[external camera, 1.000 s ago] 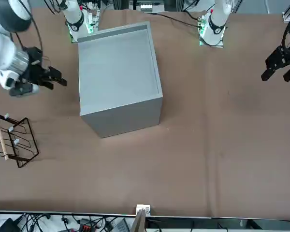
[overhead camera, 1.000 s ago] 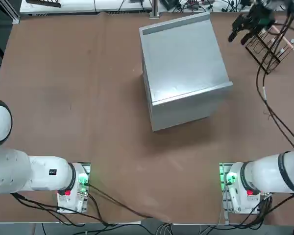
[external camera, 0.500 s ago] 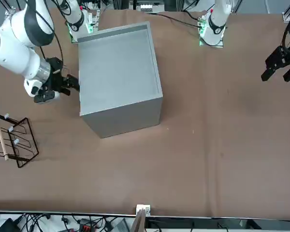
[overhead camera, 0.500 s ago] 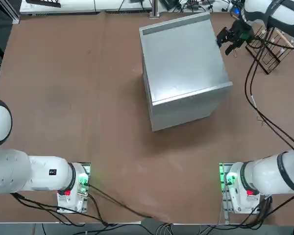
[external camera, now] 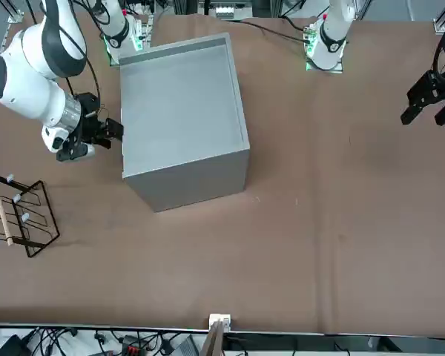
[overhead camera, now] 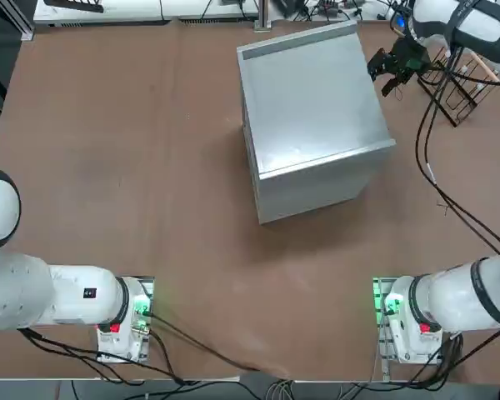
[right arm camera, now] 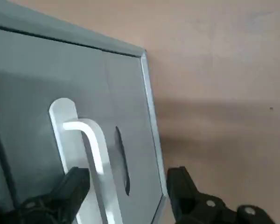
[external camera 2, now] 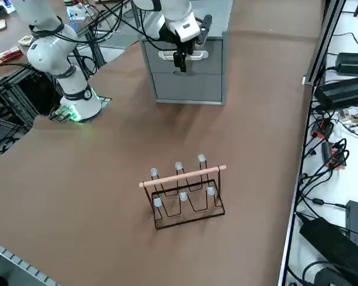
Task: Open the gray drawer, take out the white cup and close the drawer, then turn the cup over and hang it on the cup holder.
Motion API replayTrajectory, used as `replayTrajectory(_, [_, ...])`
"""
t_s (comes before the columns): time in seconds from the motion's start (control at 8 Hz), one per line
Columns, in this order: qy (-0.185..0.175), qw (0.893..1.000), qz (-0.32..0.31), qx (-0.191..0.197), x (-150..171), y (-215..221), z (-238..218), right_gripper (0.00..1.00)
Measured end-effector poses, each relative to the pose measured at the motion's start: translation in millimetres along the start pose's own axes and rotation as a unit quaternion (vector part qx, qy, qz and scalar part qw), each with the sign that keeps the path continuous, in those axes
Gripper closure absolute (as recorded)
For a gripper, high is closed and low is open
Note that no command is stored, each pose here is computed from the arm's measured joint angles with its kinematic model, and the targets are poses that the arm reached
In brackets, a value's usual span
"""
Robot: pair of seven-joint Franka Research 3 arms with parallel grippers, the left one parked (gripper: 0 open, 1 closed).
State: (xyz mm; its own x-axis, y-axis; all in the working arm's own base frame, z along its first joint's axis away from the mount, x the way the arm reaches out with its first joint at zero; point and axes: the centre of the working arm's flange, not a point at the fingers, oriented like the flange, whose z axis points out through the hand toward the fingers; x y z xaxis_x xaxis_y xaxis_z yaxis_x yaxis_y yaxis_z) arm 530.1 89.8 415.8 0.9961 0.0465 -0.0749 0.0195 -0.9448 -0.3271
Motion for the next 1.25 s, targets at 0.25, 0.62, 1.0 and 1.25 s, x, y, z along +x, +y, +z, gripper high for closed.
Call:
replayTrajectory(0.25, [-0.002,1.000,0.001,0.002,0,2,1,0.00])
replayTrajectory(0.62, [-0.013,1.000,-0.020,0.010,-1,15,4,0.00])
replayTrajectory(1.0, [-0.017,0.999,-0.036,0.014,0,52,1,0.00])
replayTrajectory(1.25, [-0.021,0.998,-0.056,0.011,-1,86,-5,0.00])
